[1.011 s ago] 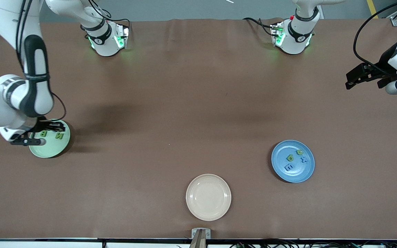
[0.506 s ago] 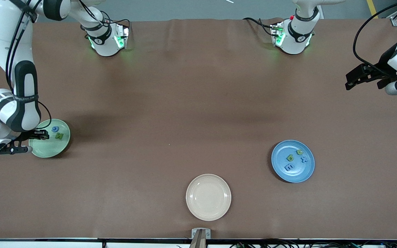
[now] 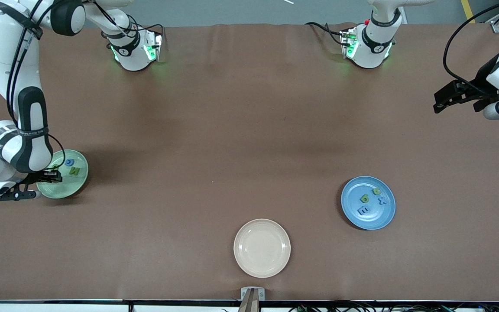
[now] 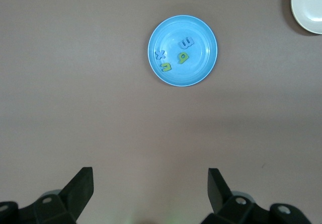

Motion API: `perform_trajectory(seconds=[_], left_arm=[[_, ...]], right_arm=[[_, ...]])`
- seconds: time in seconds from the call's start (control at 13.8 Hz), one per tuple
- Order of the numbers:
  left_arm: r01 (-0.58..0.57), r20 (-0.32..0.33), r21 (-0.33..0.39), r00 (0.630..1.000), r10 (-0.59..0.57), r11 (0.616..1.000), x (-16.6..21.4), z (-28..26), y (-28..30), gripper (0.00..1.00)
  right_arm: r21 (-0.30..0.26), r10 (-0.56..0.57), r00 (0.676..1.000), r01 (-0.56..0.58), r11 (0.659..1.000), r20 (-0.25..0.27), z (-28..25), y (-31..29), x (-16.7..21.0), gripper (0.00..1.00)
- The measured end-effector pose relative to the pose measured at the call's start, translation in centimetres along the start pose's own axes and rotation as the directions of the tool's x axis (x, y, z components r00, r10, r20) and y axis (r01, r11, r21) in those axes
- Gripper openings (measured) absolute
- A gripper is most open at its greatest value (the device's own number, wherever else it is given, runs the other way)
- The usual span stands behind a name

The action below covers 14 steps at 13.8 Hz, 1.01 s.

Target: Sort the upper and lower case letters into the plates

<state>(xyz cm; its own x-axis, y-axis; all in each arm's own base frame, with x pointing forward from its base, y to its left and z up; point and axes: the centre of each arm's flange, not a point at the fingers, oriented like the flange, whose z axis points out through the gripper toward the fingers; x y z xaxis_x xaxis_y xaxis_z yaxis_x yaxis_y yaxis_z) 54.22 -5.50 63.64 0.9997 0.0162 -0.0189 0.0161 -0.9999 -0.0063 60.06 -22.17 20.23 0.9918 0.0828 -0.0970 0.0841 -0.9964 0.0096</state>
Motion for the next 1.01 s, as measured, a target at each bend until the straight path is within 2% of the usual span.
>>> perform_trajectory(seconds=[0.07, 0.29, 0.43, 0.65, 0.79, 1.01], left_arm=[[-0.001, 0.000, 0.000, 1.000, 0.001, 1.000, 0.0, 0.0, 0.0, 1.00], [-0.006, -0.002, 0.000, 1.000, 0.006, 1.000, -0.1, -0.1, 0.4, 1.00], [-0.010, -0.003, 0.000, 1.000, 0.010, 1.000, -0.1, -0.1, 0.5, 1.00], [-0.010, -0.005, 0.000, 1.000, 0.010, 1.000, -0.1, -0.2, 0.5, 1.00], [-0.010, -0.005, 0.000, 1.000, 0.010, 1.000, -0.1, -0.2, 0.6, 1.00], [-0.012, -0.006, 0.000, 1.000, 0.012, 1.000, -0.1, -0.2, 0.6, 1.00]], right_arm=[[0.001, -0.001, 1.000, 0.001, 1.000, -0.001, 0.0, -0.1, 0.1, 0.43], [0.005, -0.005, 1.000, 0.005, 1.000, -0.010, -0.7, -0.3, 0.5, 0.74], [0.047, 0.007, 1.000, -0.007, 0.999, -0.002, -2.9, -1.0, 0.9, 0.97], [0.092, 0.071, 0.997, -0.073, 0.993, 0.024, -8.8, -3.8, 1.1, 1.00], [0.091, 0.121, 0.991, -0.126, 0.988, 0.053, -13.2, -7.8, 1.1, 1.00], [0.061, 0.169, 0.980, -0.176, 0.983, 0.102, -19.3, -13.9, 0.6, 1.00]])
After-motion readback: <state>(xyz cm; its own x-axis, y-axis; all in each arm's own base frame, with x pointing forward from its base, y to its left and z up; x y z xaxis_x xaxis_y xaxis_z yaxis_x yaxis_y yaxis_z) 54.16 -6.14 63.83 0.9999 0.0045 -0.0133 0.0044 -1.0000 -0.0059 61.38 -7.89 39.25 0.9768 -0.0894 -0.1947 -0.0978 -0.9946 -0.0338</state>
